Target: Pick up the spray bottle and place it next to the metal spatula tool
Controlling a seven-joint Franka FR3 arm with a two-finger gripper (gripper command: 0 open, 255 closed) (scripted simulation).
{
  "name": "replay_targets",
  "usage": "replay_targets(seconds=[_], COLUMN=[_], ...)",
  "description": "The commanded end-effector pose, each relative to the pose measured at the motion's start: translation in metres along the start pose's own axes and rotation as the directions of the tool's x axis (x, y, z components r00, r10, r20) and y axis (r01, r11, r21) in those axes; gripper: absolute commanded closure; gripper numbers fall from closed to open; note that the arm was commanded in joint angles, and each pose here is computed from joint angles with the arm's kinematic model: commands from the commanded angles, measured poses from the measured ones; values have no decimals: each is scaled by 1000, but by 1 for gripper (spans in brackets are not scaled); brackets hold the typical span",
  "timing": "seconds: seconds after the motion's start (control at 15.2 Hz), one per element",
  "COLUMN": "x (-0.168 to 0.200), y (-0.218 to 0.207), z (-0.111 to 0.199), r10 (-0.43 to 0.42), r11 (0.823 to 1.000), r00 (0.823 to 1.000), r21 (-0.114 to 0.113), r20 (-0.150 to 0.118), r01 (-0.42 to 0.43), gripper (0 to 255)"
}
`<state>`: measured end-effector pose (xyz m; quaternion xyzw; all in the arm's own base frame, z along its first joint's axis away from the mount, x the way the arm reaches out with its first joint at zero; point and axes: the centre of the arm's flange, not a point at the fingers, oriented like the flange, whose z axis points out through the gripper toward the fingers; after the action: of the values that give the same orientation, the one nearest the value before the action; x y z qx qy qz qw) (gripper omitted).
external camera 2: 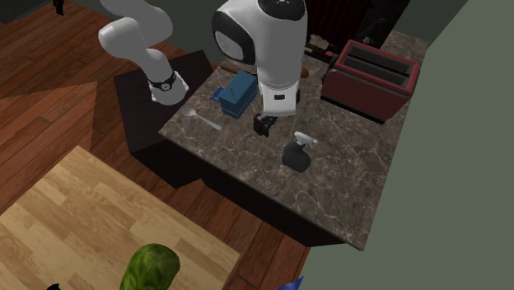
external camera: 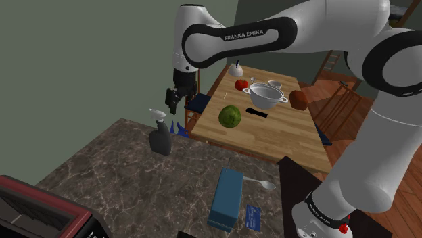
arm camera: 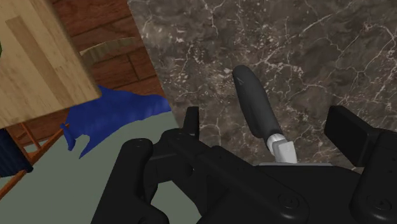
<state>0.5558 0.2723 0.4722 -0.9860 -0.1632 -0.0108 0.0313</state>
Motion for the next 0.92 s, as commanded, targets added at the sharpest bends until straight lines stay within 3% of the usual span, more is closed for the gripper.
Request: replay_targets(seconds=[0.0,0.2,0.86], x=[21,44,45], y=[-16,-36,-36], z=[9,18,58], r10=[-26,-59,-59], r11=[1000,998,998], r00=[1000,998,998], r21=[3,5,5], r20=[-8,-17,-17], r01=[26,59,59], gripper=[0,0,0])
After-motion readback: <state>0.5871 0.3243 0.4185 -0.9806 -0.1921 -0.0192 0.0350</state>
